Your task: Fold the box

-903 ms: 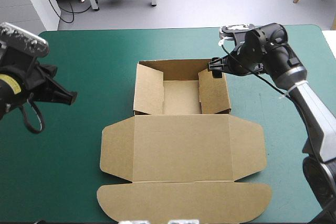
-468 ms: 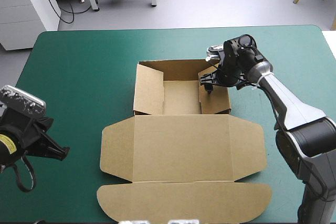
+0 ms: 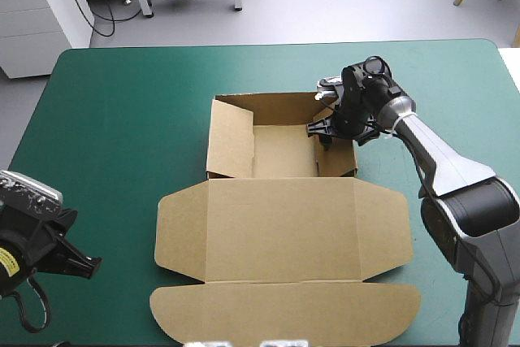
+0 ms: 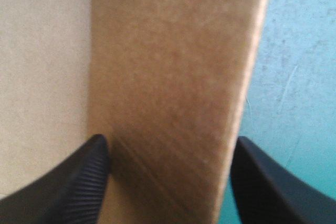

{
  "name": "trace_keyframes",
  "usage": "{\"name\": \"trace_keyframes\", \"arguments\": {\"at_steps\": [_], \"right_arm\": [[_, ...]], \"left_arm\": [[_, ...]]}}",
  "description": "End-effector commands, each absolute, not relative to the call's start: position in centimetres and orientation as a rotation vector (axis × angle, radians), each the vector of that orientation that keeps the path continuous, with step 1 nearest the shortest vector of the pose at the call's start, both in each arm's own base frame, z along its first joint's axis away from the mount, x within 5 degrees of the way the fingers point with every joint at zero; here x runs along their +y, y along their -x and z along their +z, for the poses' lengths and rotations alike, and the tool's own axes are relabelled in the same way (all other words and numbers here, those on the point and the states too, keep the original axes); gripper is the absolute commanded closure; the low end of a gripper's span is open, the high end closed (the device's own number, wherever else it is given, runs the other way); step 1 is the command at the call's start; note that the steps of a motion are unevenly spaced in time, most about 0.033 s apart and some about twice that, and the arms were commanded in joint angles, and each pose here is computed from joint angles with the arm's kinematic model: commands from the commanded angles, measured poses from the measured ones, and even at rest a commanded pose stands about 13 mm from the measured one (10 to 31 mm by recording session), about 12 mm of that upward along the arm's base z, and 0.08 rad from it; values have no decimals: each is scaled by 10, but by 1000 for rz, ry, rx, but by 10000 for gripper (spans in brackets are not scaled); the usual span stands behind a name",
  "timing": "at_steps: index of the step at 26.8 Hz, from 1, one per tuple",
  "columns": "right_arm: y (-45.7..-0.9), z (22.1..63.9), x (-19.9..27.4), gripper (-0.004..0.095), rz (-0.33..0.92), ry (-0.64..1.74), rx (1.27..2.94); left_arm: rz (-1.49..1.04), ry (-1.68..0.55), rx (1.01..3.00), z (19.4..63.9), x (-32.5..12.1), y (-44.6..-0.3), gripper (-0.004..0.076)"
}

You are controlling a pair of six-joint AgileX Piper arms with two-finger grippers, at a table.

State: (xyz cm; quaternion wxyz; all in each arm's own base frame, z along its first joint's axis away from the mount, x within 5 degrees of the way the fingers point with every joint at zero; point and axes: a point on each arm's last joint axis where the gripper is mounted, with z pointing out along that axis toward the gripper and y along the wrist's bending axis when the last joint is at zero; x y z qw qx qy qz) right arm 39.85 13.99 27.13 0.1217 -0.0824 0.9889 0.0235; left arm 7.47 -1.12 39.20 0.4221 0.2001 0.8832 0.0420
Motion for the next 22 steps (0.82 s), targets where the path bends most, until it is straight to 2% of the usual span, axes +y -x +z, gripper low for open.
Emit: {"name": "trace_keyframes", "arguments": {"at_steps": [1,3,8,14,19,22], "right_arm": [[-394,299,135,689,85,246,2808],[-394,299,135,924,82,262,2806],[-396,309,133,927,31,320,2759],[-414,353,93,927,-201,243,2582],[-425,381,20,927,-327,36,2502],[-422,382,-55,927,-387,-188,2507]], "left_arm": [[82,-484,2139,402,-13,-77,734],[82,-484,2139,402,-13,-77,734],[89,-484,2146,401,-12,-77,734],[109,-483,2142,402,-11,-77,734],[106,-483,2143,402,-11,-77,734],[142,-480,2136,402,-9,-78,734]]}}
